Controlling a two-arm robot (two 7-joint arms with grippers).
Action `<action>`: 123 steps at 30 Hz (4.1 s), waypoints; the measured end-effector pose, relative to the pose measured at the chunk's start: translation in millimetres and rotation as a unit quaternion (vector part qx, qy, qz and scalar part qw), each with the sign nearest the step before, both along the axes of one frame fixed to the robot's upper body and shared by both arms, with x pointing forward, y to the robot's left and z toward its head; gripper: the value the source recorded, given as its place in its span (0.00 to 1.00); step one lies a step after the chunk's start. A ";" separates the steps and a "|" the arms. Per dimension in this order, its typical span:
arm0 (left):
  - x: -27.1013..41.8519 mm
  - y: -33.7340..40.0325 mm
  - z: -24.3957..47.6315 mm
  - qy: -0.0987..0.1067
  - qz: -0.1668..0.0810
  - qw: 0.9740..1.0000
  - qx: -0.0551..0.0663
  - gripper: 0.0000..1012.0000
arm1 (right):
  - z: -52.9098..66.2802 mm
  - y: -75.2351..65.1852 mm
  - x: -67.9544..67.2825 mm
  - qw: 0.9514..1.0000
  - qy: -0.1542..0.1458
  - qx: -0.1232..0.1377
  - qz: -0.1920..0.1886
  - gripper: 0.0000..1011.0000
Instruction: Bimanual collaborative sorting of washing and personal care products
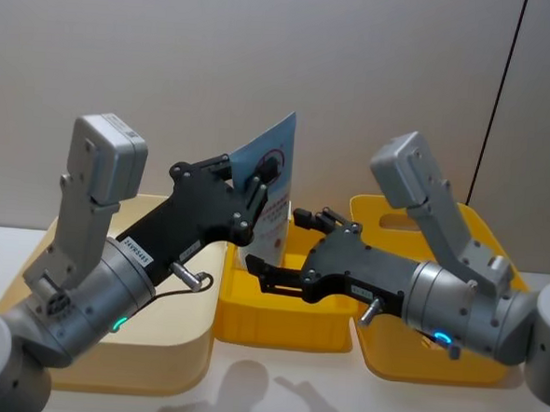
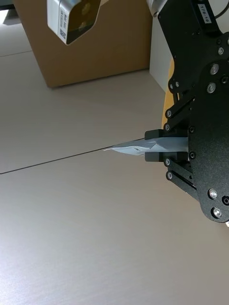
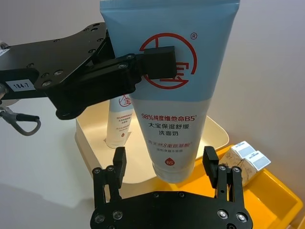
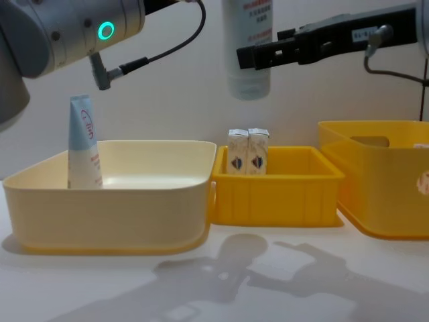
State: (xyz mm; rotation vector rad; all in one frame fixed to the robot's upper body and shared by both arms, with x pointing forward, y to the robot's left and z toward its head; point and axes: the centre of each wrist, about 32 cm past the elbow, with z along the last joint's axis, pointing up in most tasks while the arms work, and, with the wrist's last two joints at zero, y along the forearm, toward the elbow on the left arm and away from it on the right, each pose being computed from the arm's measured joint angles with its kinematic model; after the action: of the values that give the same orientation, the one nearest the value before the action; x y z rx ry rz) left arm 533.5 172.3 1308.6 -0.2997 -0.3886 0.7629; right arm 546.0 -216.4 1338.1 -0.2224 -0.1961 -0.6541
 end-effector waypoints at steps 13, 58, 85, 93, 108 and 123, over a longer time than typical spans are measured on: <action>-4.2 0.0 0.1 0.003 -0.002 1.000 0.001 0.14 | -2.3 8.0 2.3 1.000 0.002 0.001 -0.001 0.99; -7.2 2.3 0.9 0.008 0.001 1.000 0.007 0.14 | -9.3 24.7 12.6 1.000 -0.002 0.018 -0.013 0.99; -6.8 2.6 0.8 0.007 0.002 1.000 0.008 0.14 | -10.5 26.4 13.8 1.000 -0.004 0.019 -0.016 0.60; -6.8 2.6 0.8 0.007 0.002 1.000 0.008 0.14 | -10.6 26.5 13.9 1.000 -0.004 0.019 -0.017 0.56; -6.8 2.6 0.9 0.007 0.002 1.000 0.008 0.14 | -10.6 26.4 13.9 1.000 -0.004 0.019 -0.017 0.53; -6.8 2.6 0.8 0.007 0.002 1.000 0.008 0.14 | -10.7 26.4 13.9 1.000 -0.004 0.019 -0.017 0.53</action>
State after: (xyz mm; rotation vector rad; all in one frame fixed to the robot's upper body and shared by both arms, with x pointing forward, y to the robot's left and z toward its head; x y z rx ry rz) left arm 526.7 174.9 1309.5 -0.2785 -0.3810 0.7647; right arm 559.9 -189.9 1327.4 -0.1873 -0.1873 -0.6910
